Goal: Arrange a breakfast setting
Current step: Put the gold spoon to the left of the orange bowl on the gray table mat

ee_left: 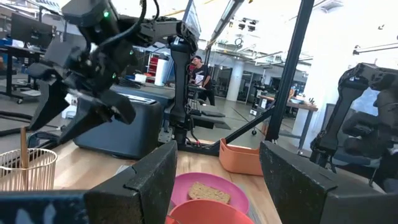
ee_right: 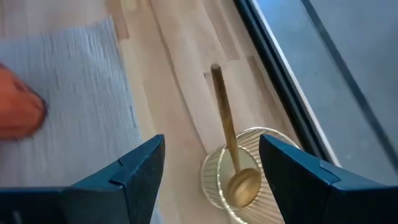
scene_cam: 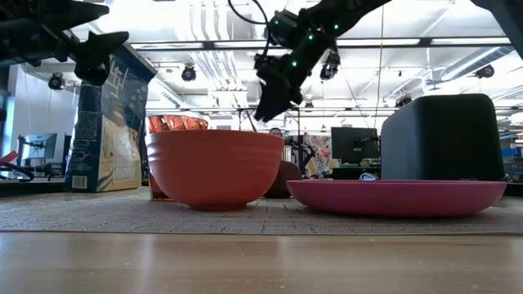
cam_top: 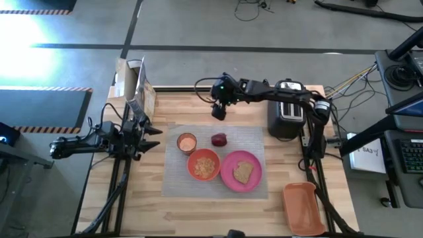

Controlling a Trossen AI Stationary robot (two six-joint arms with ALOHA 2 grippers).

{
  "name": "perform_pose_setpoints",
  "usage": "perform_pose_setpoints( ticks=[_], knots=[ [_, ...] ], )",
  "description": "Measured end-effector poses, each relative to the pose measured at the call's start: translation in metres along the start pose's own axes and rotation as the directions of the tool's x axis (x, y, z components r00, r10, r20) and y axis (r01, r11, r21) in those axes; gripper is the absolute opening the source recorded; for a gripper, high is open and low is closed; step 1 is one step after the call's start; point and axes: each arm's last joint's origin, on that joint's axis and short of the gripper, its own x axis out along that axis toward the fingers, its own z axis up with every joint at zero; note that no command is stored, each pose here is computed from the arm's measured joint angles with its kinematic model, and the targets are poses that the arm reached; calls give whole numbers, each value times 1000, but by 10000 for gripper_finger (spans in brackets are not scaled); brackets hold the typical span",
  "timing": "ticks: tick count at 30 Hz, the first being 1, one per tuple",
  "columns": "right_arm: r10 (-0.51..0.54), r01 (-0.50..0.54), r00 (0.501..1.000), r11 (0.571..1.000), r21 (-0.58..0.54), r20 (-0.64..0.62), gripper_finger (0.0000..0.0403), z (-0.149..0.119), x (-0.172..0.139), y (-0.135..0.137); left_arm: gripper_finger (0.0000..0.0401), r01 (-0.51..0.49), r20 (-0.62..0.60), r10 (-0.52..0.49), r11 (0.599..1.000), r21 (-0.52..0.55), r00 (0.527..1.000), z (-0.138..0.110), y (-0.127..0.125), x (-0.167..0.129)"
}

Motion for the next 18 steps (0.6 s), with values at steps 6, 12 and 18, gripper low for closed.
perform_pose_setpoints(
  ticks=[6,12,18],
  knots=[
    [-9,9,1000,996,-92,-3,247,-4,17,-7,212,-5,2,5,1000,3,1000,0,0,0],
    [-19,20,1000,990,-137,10,242,-5,28,-12,212,-8,0,8,1000,10,1000,0,0,0],
    [-21,24,1000,988,-155,20,241,-5,32,-12,212,-9,3,9,999,40,1000,0,0,0]
  ],
)
